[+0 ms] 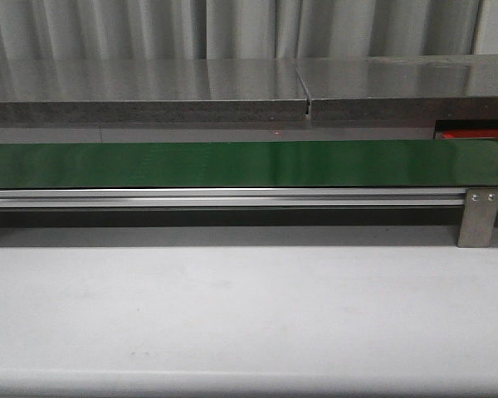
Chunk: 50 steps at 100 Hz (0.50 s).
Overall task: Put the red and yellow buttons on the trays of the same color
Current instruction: 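Move the left gripper over a red button on the table, then grasp the red button and carry it over the belt with the left gripper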
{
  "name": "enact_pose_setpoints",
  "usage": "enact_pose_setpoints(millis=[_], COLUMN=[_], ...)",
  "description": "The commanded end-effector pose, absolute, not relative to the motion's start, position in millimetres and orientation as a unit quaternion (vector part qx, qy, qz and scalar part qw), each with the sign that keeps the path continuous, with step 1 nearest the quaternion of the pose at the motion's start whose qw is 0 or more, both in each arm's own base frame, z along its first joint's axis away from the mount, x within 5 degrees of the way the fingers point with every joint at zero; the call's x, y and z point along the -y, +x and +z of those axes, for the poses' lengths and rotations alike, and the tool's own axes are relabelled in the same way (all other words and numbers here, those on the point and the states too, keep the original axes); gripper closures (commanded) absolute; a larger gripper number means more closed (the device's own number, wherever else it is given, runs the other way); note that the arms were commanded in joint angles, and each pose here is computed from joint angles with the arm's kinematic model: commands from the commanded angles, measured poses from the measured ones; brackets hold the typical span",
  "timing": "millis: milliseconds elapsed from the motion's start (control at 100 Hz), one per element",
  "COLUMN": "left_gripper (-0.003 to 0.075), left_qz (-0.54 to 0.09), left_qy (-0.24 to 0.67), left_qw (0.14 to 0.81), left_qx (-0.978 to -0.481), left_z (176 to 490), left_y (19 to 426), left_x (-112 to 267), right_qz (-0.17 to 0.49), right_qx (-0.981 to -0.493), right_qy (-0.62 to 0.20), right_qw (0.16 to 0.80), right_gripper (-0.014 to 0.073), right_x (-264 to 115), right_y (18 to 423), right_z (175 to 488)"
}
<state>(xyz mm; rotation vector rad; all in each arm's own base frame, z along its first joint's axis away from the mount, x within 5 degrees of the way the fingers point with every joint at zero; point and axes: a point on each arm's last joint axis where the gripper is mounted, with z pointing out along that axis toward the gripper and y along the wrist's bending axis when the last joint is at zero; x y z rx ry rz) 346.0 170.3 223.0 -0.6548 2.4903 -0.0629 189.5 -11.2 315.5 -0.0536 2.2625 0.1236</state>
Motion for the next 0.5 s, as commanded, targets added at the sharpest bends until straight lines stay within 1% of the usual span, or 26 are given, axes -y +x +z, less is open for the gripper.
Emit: enact_pose_setpoints(millis=[0,340,490], left_gripper=[0.0069,0.0069,0.0069], left_qz=[-0.019,-0.025,-0.024], left_qy=[-0.252,-0.263,-0.272], left_qw=[0.324,0.295,0.290], left_qx=[-0.912,-0.918,-0.917], left_z=[244.7,215.8,211.3], left_y=[353.3,364.0,361.3], left_x=[-175.5,-184.7,-191.7], right_qz=[0.039,0.039,0.039], right_qx=[-0.883,-0.883,-0.883], right_qy=[-0.018,-0.018,-0.018], right_qw=[0.468,0.468,0.468], right_gripper=[0.0662,0.0662,0.0662], right_x=[12.5,12.4,12.4], right_y=[190.3,190.3,190.3], right_z=[331.4,331.3,331.3])
